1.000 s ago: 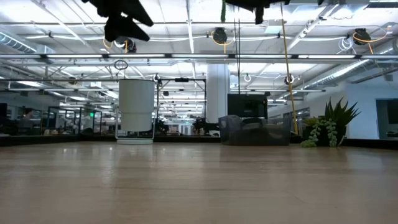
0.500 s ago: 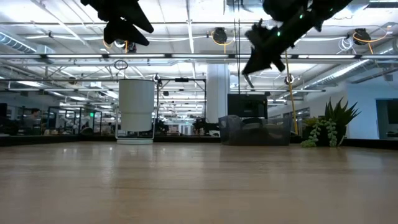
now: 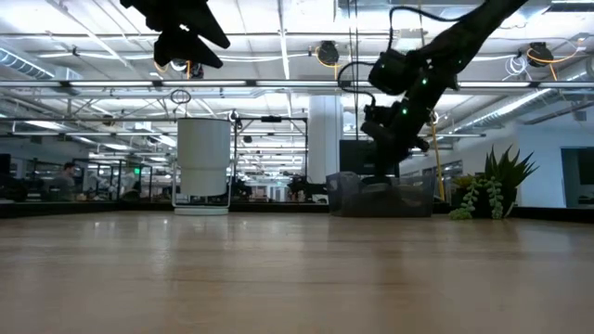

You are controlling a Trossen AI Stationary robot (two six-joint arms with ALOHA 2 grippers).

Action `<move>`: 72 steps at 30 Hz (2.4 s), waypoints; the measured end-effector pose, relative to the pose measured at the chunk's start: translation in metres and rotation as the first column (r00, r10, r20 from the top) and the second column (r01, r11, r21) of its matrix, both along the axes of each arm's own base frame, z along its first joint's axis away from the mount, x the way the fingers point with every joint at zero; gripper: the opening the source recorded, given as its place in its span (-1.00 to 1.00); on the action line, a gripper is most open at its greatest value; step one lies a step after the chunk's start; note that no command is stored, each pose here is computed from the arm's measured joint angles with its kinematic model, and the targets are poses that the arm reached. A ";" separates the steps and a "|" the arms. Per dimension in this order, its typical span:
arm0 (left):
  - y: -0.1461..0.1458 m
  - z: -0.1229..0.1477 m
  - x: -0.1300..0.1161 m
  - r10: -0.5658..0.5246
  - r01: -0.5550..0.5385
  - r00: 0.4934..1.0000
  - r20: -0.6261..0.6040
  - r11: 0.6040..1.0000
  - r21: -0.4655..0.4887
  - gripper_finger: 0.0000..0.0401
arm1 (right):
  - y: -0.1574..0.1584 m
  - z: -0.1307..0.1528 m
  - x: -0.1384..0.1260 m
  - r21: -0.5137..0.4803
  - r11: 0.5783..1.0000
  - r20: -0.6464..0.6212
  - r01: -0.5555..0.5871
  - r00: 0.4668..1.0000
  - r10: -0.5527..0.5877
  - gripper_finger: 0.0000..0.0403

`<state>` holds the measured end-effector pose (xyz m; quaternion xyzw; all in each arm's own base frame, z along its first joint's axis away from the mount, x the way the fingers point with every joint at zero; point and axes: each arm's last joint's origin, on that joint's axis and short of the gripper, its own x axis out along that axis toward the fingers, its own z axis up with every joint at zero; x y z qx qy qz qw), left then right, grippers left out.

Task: Pick and place rubber bands into bin
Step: Put the green rubber band into the black bin, then return to Home Position

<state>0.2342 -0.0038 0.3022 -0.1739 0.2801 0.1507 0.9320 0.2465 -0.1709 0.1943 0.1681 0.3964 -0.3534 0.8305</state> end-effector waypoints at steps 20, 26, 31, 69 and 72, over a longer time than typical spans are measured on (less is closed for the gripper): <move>0.000 -0.002 0.001 -0.003 0.003 1.000 -0.010 1.000 0.006 0.04 | -0.003 -0.012 0.003 0.022 1.000 -0.027 0.004 1.000 -0.003 -0.75; 0.000 -0.002 0.001 -0.004 0.004 1.000 -0.010 1.000 0.007 0.04 | -0.003 -0.012 0.003 0.025 1.000 -0.023 0.009 1.000 -0.008 -0.39; 0.000 -0.002 0.001 -0.025 0.026 1.000 -0.016 0.999 0.036 0.04 | 0.004 0.007 -0.002 0.031 0.998 0.051 0.050 0.997 -0.051 -0.21; 0.008 -0.025 -0.126 -0.021 -0.039 0.884 0.467 0.992 0.120 0.04 | 0.148 0.073 -0.149 -0.340 0.888 0.619 -0.310 0.637 0.460 -0.19; 0.009 -0.034 -0.134 -0.029 -0.041 0.871 0.490 0.990 0.133 0.04 | 0.150 0.069 -0.157 -0.361 0.885 0.641 -0.296 0.611 0.465 -0.18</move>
